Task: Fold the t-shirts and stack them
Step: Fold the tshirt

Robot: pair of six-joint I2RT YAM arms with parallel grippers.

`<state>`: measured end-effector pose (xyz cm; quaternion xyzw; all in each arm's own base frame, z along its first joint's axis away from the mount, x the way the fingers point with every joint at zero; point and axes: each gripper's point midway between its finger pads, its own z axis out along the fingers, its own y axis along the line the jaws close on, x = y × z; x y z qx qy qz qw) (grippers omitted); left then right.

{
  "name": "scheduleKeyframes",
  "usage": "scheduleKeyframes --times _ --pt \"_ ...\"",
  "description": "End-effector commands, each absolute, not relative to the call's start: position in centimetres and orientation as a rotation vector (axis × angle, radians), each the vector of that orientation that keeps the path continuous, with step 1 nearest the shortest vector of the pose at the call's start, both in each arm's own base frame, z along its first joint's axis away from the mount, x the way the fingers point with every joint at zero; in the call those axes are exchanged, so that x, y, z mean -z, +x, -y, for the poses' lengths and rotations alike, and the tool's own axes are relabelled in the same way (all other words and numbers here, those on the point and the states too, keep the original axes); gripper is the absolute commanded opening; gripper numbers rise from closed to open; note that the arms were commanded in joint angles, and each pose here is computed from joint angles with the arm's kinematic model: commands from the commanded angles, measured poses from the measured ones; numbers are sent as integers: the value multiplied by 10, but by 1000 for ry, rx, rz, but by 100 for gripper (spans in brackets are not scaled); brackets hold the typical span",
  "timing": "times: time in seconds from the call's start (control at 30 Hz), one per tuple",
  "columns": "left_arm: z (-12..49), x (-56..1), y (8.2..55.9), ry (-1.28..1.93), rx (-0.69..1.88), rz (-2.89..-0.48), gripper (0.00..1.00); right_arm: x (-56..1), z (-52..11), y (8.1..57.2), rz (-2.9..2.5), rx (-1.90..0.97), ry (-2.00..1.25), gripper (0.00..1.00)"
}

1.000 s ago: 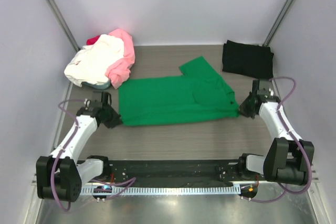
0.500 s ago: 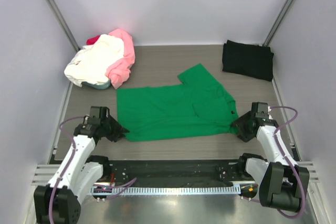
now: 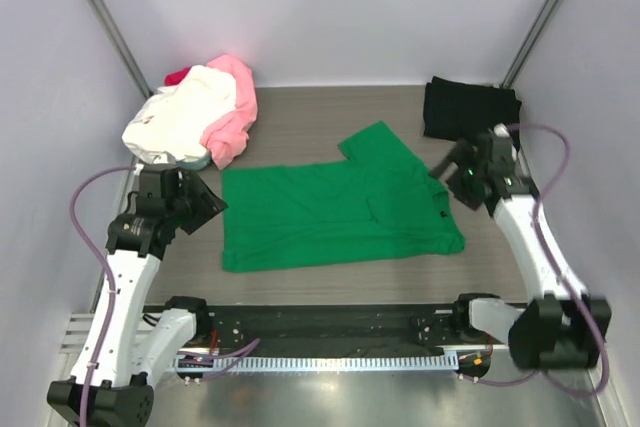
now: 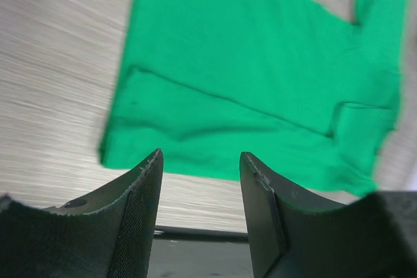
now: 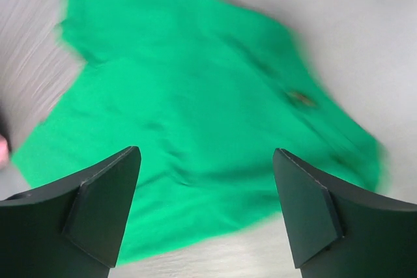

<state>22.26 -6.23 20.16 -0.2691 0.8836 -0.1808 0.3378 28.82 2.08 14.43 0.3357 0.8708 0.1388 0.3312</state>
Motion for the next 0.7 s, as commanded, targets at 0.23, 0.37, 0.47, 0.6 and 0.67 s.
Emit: scheduleKeyframes --times 0.23,0.37,0.47,0.6,0.67 --pt "46 -166 234 -565 290 -2395 51 -137 -91 479 -2464 -290 360 90" --pt "49 -166 236 -558 316 -2389 50 -123 -95 536 -2469 -233 296 90" --pt "46 -168 235 -574 313 -2370 50 -103 -96 569 -2468 -142 247 89" --pt "39 -175 234 -599 284 -2322 50 -80 -98 594 -2459 -54 202 90" --pt "38 -178 233 -600 288 -2302 50 -78 -101 606 -2433 -32 179 90"
